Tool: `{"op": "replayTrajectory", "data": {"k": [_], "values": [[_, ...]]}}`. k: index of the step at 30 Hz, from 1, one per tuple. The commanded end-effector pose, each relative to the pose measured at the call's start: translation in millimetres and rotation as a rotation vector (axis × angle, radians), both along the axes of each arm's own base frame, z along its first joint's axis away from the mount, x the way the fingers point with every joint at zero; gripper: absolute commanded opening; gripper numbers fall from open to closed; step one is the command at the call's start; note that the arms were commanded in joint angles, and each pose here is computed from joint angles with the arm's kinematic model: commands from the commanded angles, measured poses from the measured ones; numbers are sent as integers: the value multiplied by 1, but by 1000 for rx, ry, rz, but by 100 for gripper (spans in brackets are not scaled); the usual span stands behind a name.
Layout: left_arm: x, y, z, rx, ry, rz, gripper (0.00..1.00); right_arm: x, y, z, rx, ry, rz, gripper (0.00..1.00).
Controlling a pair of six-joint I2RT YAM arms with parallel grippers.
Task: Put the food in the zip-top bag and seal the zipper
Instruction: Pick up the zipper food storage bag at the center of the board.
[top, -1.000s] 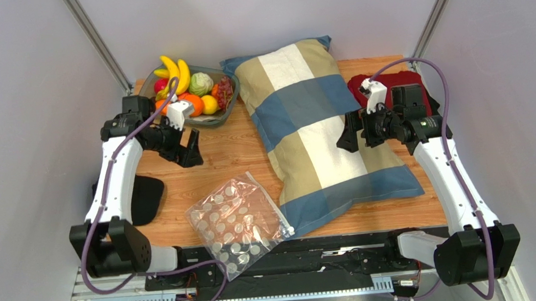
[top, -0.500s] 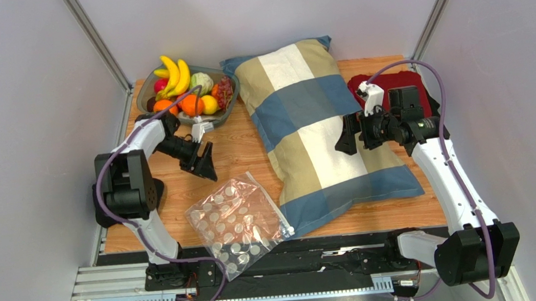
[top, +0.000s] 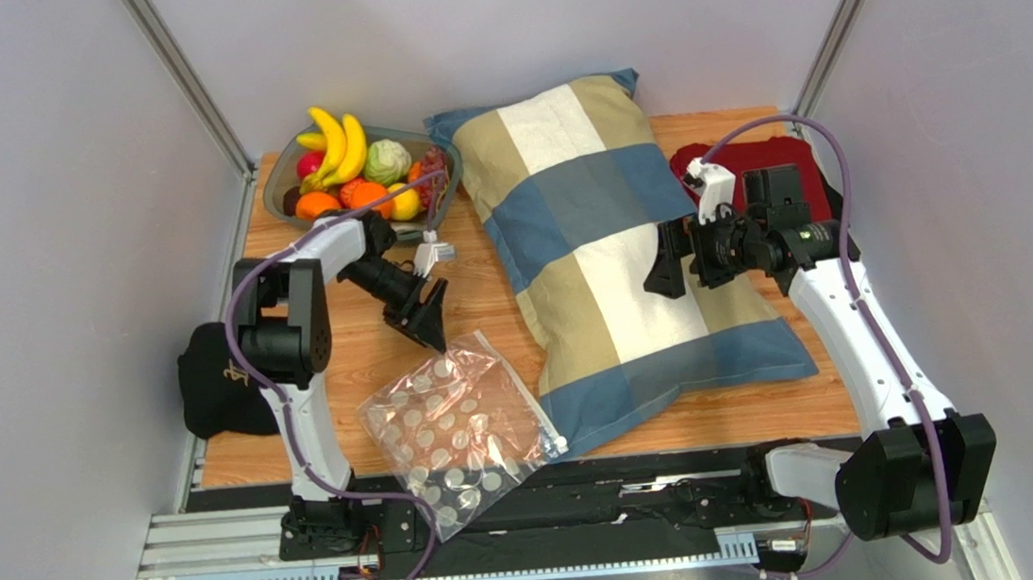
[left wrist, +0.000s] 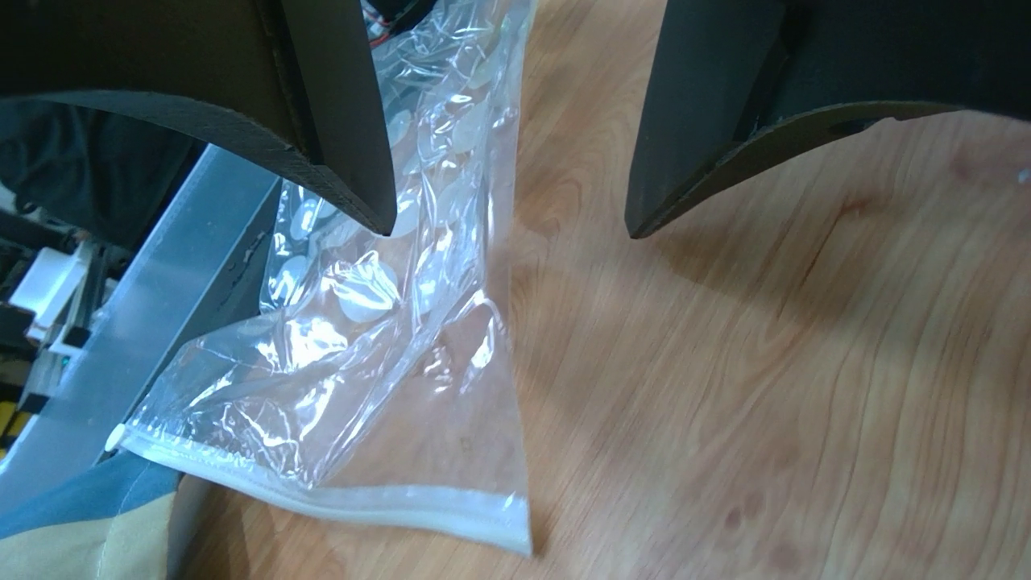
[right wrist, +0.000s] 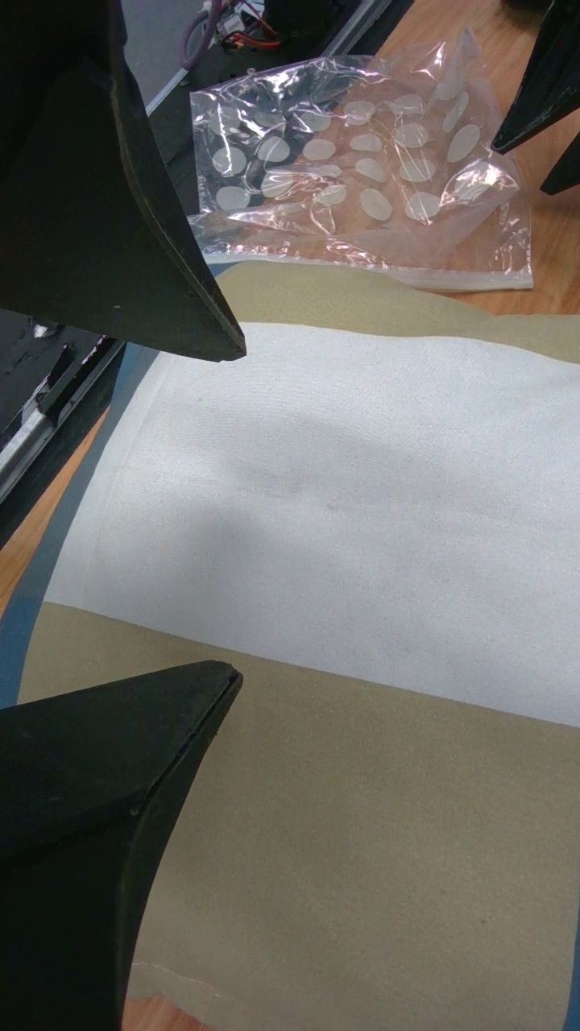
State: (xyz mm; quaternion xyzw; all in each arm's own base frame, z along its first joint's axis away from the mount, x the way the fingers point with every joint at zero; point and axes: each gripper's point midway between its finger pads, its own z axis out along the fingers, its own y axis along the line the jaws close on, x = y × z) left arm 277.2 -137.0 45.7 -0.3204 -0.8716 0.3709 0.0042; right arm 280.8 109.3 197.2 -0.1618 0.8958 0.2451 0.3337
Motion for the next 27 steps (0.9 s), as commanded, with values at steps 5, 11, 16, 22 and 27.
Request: {"op": "replayTrajectory", "data": {"k": [5, 11, 16, 22, 27], "values": [[-12, -31, 6, -13, -1, -134, 70, 9, 2, 20, -2, -65, 14, 100], [-24, -43, -2, 16, 26, -173, 63, 8, 4, 27, 4, -71, 23, 100], [-26, -58, 25, -41, -63, -194, 20, 7, 11, 35, 32, -86, 71, 100], [-37, -75, 133, -267, -369, -229, 0, -3, 28, 57, 105, -125, 206, 100], [-65, -80, 204, -453, -618, -329, 0, -27, 53, 92, 237, -261, 386, 100]]}}
